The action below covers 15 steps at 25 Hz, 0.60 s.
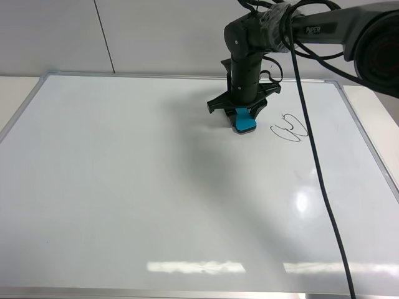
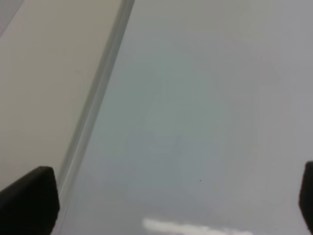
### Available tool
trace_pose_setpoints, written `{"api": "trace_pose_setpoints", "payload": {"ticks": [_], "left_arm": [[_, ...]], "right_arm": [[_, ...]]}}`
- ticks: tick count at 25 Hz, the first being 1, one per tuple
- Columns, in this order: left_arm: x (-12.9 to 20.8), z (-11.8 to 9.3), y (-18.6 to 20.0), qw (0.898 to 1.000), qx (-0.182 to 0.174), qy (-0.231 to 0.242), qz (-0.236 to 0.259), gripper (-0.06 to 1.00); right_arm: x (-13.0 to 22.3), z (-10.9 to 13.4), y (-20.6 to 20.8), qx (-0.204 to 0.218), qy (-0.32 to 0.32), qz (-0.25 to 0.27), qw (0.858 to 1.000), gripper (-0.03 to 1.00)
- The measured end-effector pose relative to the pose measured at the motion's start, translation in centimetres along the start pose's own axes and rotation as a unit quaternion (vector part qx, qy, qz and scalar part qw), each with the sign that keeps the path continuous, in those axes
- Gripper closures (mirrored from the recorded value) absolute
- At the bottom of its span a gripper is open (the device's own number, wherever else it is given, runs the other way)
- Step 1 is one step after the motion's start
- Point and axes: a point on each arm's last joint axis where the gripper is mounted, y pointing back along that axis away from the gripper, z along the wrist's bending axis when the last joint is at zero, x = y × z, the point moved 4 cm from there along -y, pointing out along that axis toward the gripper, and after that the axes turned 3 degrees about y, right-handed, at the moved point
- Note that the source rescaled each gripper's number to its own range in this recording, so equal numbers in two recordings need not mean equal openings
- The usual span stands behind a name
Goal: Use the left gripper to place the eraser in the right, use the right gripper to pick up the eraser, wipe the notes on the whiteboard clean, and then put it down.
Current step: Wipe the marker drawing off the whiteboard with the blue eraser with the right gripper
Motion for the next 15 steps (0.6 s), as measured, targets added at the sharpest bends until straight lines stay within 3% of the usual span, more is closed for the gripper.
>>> {"api": "trace_pose_setpoints", "payload": {"ticks": [7, 11, 15], "left_arm": [[0.0, 0.0, 0.0, 1.0, 0.0, 0.0, 0.0, -0.06], [0.0, 0.0, 0.0, 1.0, 0.0, 0.0, 0.0, -0.06], [0.0, 0.0, 0.0, 1.0, 0.0, 0.0, 0.0, -0.06]], "right_arm": [[2.2, -1.6, -0.5, -0.017, -0.034, -0.024, 0.999, 0.95], [4.5, -4.5, -0.7, -0.023, -0.079, -0.024, 0.996, 0.95], [7.2, -8.9, -0.9, -0.017, -0.131, -0.016, 0.991, 0.95]]}}
